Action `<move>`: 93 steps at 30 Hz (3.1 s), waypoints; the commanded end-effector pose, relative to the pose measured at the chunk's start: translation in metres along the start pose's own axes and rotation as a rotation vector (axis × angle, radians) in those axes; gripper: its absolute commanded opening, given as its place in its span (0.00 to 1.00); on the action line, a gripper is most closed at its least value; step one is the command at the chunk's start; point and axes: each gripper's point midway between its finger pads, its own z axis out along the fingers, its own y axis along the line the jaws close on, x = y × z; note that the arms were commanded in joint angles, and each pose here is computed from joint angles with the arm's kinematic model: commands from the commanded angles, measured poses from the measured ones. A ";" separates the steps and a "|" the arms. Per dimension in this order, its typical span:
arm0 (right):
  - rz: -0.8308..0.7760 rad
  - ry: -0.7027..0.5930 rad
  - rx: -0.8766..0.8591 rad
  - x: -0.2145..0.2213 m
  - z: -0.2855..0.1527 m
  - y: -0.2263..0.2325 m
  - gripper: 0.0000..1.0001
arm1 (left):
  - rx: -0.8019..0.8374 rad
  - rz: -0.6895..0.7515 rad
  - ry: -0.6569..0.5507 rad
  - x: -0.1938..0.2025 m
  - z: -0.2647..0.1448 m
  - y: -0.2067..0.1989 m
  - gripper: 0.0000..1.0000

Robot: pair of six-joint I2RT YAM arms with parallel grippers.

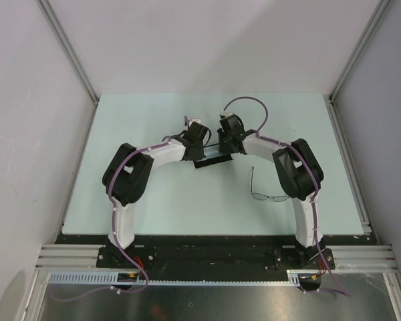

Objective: Organize the sunglasses
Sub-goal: Smooth out the folded cleaning cloth near the sunglasses case, then rotate the opened sunglasses case at the center of the board.

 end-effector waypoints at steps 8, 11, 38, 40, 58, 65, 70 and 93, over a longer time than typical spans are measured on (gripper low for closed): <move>-0.006 -0.053 -0.004 -0.016 -0.001 0.002 0.26 | -0.004 -0.023 -0.059 -0.017 -0.005 -0.004 0.14; -0.004 -0.091 -0.026 -0.031 -0.014 0.009 0.28 | 0.016 -0.027 -0.090 -0.030 -0.017 -0.008 0.15; -0.012 -0.109 -0.115 -0.037 -0.056 0.048 0.32 | 0.040 -0.148 -0.147 -0.083 -0.024 0.020 0.32; -0.013 -0.102 -0.122 -0.034 -0.058 0.052 0.31 | 0.040 -0.157 -0.130 -0.085 -0.013 0.025 0.33; 0.140 -0.040 -0.116 -0.020 -0.077 0.050 0.26 | 0.237 -0.038 0.080 -0.034 0.022 0.006 0.18; 0.213 -0.025 -0.136 -0.015 -0.083 0.047 0.26 | 0.268 -0.042 0.087 -0.017 0.003 0.010 0.15; 0.212 -0.013 -0.135 -0.009 -0.085 0.047 0.26 | 0.297 -0.045 0.099 -0.002 -0.013 0.008 0.13; 0.363 0.101 -0.211 0.044 -0.094 0.072 0.00 | 0.415 -0.006 0.164 0.067 -0.058 -0.017 0.11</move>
